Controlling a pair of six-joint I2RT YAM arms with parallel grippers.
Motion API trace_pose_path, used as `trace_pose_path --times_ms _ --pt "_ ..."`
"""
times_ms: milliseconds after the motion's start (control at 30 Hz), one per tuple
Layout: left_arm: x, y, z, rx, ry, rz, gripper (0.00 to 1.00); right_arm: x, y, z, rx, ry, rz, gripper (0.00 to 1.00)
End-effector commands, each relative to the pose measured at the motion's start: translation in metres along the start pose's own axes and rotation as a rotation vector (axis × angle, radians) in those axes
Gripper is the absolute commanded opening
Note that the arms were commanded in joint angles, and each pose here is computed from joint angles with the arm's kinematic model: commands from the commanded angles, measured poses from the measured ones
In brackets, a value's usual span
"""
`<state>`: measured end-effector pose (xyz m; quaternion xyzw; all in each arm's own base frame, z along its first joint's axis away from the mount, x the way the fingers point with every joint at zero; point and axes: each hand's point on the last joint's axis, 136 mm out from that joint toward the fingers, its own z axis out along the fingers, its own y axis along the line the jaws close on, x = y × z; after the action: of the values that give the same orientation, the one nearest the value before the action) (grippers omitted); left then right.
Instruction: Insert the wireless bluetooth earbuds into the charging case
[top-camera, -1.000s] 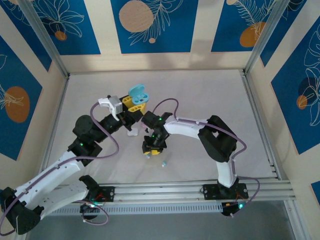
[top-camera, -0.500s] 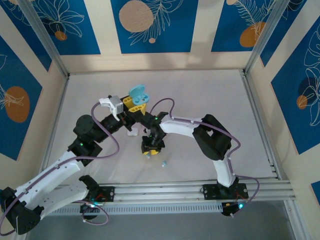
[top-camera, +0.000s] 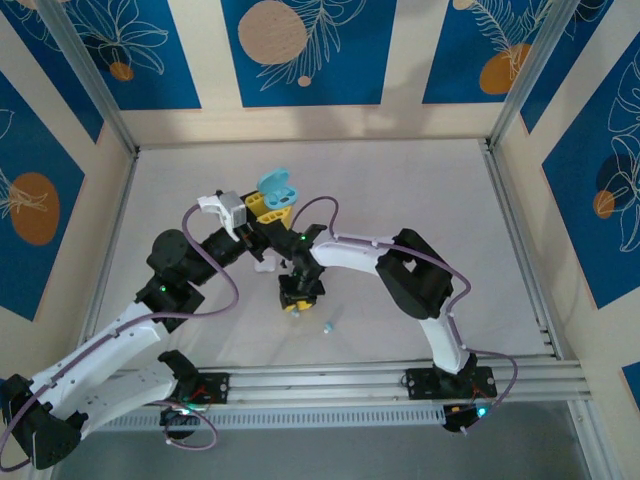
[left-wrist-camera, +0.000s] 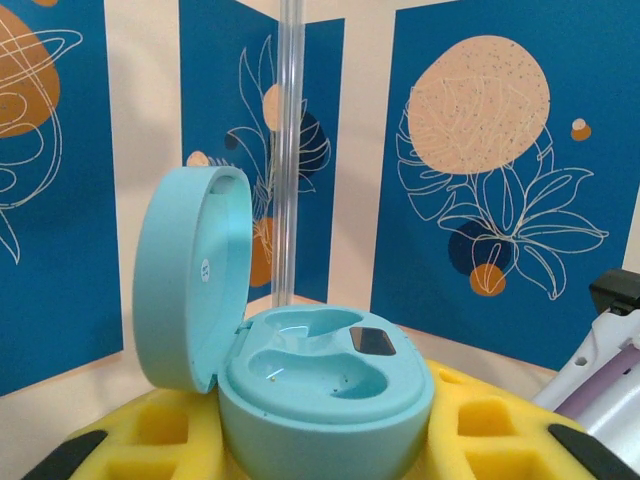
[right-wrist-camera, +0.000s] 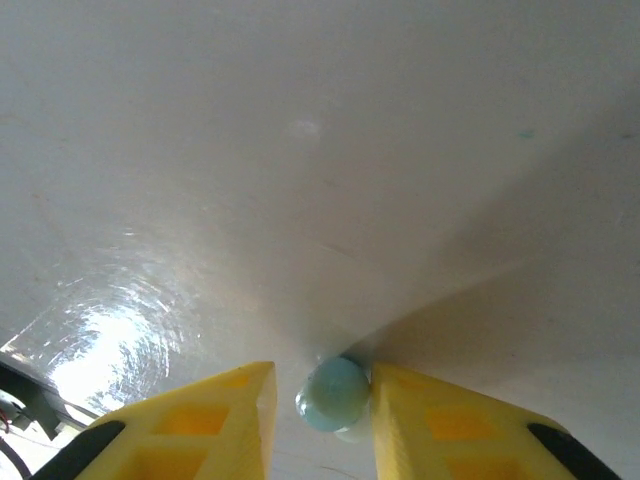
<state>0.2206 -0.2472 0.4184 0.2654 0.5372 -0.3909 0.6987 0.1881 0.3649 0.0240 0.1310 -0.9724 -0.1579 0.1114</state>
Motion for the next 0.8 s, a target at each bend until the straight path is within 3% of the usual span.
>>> trace_pose_path --times_ms 0,433,767 --pt "-0.005 -0.003 -0.003 -0.001 -0.018 0.011 0.20 0.005 0.001 0.004 0.051 0.023 -0.033 0.30" --pt "-0.005 -0.001 -0.003 -0.009 -0.018 0.002 0.21 0.008 -0.005 0.013 0.173 0.031 -0.113 0.29" --pt "-0.006 -0.001 -0.003 -0.011 -0.019 -0.008 0.21 0.006 -0.012 0.012 0.235 0.013 -0.144 0.22"
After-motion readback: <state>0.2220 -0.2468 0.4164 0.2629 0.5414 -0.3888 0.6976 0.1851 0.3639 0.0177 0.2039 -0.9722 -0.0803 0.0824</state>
